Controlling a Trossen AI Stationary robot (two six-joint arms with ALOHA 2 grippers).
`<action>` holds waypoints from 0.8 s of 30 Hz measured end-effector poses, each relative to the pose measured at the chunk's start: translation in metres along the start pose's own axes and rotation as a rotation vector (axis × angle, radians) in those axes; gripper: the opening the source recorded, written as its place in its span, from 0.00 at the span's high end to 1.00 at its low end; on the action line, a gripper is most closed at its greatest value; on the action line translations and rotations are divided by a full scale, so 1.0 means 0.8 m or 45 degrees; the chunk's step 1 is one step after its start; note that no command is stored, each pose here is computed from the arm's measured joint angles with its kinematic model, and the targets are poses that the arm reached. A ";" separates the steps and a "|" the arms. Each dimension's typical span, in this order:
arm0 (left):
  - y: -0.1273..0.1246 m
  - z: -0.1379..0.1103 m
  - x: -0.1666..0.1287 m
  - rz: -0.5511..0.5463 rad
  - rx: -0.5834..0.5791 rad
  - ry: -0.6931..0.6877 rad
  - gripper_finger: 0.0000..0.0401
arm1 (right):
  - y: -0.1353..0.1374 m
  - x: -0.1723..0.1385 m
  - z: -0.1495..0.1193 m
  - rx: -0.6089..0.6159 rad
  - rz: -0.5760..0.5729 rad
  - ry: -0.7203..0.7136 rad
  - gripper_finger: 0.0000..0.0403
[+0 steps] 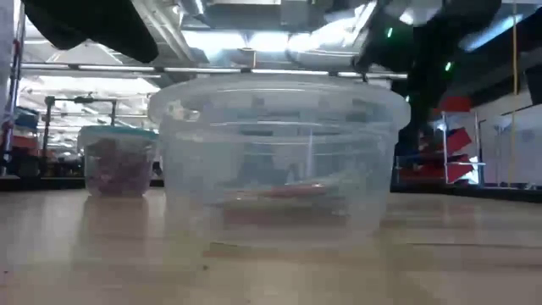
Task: Sort candy
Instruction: Put the green candy stick into the large transparent bin
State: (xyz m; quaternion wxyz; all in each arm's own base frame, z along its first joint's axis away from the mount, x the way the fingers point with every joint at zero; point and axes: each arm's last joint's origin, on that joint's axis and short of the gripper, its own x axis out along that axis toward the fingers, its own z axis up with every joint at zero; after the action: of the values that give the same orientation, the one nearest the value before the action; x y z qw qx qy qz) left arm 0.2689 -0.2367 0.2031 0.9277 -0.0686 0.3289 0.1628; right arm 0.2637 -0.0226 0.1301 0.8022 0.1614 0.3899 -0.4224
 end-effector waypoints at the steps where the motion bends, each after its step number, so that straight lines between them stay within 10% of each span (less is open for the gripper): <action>1: 0.000 0.000 0.000 0.000 0.001 0.000 1.00 | -0.003 0.008 -0.001 0.026 -0.004 0.021 0.44; 15: 0.000 0.000 0.001 0.002 -0.001 0.000 1.00 | -0.013 0.059 -0.001 0.146 -0.051 0.092 0.48; 24: 0.000 0.000 0.001 0.001 -0.005 0.000 1.00 | -0.015 0.062 0.001 0.031 -0.003 0.133 0.94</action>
State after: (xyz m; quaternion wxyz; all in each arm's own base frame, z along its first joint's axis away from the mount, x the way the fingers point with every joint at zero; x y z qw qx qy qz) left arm 0.2692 -0.2364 0.2026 0.9275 -0.0702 0.3287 0.1640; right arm 0.2714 -0.0574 0.0939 0.7781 0.1926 0.4263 -0.4192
